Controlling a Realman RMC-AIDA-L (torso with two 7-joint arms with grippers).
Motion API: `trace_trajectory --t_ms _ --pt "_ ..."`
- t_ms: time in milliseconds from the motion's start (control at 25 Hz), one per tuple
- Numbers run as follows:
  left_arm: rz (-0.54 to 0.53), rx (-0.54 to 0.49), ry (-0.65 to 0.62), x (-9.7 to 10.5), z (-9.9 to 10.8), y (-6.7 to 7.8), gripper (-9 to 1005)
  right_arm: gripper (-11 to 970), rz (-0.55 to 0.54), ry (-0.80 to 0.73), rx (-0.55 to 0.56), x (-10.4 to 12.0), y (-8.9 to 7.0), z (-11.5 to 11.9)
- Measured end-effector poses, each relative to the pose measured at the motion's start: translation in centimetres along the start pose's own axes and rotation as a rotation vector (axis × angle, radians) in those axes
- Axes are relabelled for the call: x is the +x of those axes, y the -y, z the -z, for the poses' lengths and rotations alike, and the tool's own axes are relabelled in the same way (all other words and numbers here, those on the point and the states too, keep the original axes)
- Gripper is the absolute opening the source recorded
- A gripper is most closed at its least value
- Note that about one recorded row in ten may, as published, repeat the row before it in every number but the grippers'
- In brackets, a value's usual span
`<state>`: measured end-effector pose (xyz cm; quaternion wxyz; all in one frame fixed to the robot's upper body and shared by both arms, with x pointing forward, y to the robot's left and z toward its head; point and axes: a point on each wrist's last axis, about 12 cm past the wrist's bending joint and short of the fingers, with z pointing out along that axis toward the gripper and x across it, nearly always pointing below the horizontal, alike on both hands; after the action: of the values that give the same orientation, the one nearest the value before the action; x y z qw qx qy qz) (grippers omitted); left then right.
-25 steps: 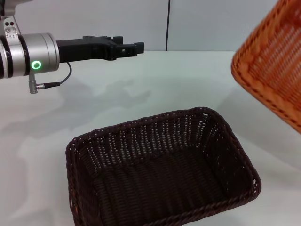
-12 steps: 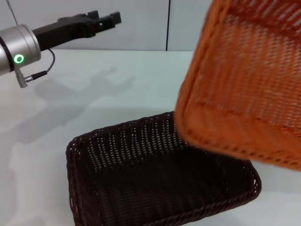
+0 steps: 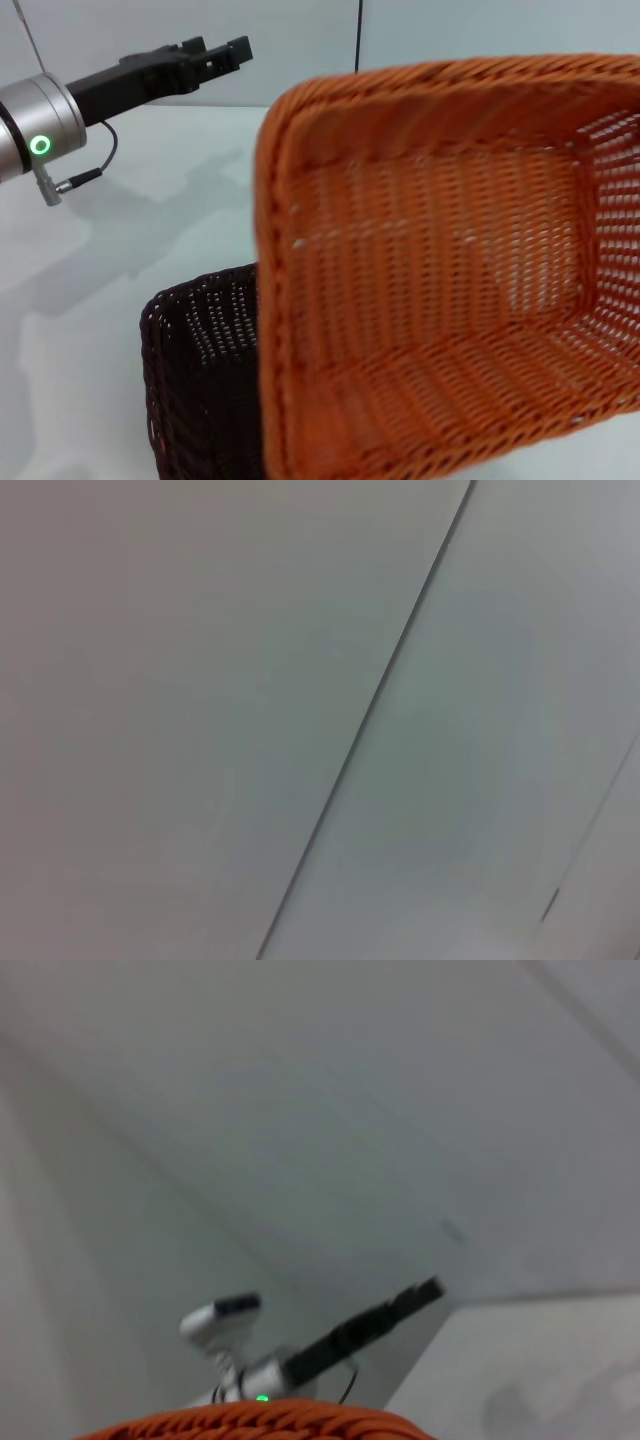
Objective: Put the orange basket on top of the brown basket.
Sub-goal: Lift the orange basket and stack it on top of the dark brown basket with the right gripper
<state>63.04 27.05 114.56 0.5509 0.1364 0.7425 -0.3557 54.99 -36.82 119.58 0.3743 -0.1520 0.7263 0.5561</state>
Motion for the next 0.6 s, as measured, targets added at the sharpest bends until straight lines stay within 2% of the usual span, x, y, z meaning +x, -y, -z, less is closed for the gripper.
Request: trace_trajectory --t_ms 120,200,320,600 --pt "0.023 0.003 -0.009 0.7 0.1 0.0 824 364 0.010 -0.094 -0.031 -0.4 0.0 -2.3" --pt "0.031 0.000 -0.008 0.9 0.3 -0.1 824 363 0.012 -0.110 -0.033 -0.3 0.0 -2.8" --pt "0.046 -0.006 -0.001 1.4 0.7 -0.3 824 363 0.006 -0.156 -0.036 0.9 0.6 -5.4" --pt "0.057 -0.012 0.001 1.9 1.1 -0.4 824 362 -0.025 -0.173 -0.014 1.9 1.4 -7.8"
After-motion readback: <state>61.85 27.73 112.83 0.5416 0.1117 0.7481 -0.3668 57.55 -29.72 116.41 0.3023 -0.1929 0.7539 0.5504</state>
